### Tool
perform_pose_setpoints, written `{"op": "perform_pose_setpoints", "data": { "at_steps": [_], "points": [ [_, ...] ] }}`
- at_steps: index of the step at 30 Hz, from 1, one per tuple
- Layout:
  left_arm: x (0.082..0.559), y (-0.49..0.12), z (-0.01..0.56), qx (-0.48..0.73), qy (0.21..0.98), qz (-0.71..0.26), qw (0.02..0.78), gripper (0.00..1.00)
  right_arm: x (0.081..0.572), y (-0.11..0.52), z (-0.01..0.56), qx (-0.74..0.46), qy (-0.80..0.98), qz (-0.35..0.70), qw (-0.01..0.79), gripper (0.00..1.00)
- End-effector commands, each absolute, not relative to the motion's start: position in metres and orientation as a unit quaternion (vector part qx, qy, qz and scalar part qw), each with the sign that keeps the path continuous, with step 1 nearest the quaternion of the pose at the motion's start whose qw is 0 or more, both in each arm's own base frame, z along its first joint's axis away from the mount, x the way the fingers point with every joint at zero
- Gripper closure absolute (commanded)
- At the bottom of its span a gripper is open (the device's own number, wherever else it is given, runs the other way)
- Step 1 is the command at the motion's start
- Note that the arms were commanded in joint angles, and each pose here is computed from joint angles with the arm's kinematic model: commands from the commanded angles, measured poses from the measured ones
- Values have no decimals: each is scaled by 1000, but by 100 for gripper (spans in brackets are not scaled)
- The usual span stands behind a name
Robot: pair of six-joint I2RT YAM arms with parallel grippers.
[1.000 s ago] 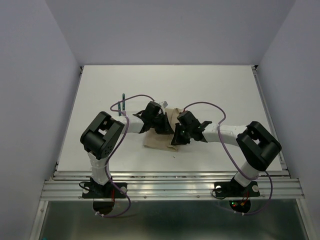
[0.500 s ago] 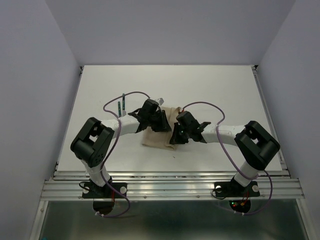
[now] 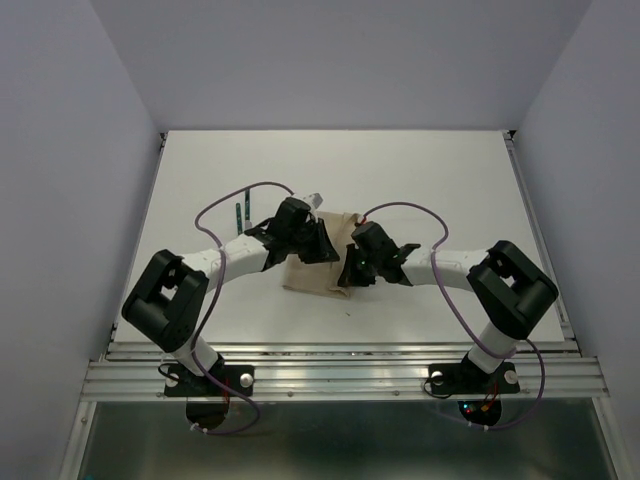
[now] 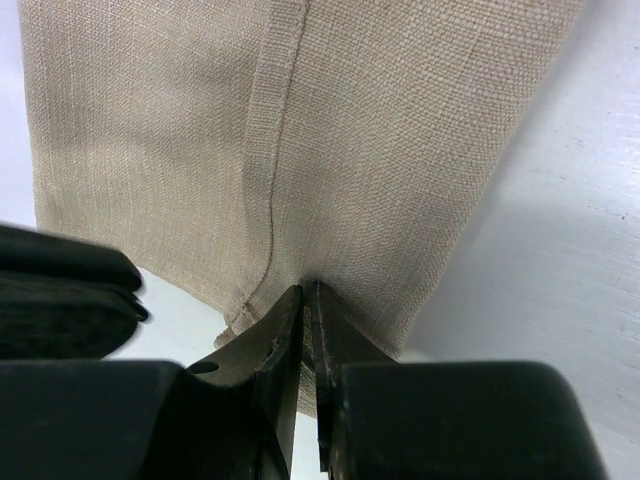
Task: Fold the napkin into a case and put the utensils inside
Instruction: Fold the lower triangle-folded napkin at the center of the board.
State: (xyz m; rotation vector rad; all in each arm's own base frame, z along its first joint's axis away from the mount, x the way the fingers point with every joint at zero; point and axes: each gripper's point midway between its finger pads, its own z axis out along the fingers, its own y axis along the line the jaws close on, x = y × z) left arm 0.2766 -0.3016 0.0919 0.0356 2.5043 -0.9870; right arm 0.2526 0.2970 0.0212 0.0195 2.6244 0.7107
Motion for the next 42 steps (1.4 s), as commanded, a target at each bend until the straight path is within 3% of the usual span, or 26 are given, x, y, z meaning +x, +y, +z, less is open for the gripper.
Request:
{"op": "perform_pose_setpoints", "data": {
  "at_steps": [1,5,14,22,33,37,42],
  "points": [
    [260,-311,81,23,900,-393,186,85,238,257,-23,-8,971,148,187,86],
    [248,-315,54,27,904,-401,147,100,238,257,-21,-9,971,148,188,86],
    [236,-300,11,8,928,-355,113,100,238,256,-10,-15,970,150,192,86],
    [230,-292,2,2,934,-341,109,100,239,257,38,-12,954,187,234,84],
    [231,-292,1,3,934,-340,111,100,220,270,20,-31,955,223,195,85],
    [231,-292,1,2,934,-340,111,100,218,254,6,-30,965,180,186,86],
    [229,-291,0,3,934,-340,111,100,234,251,34,-28,957,173,232,86]
  ]
}}
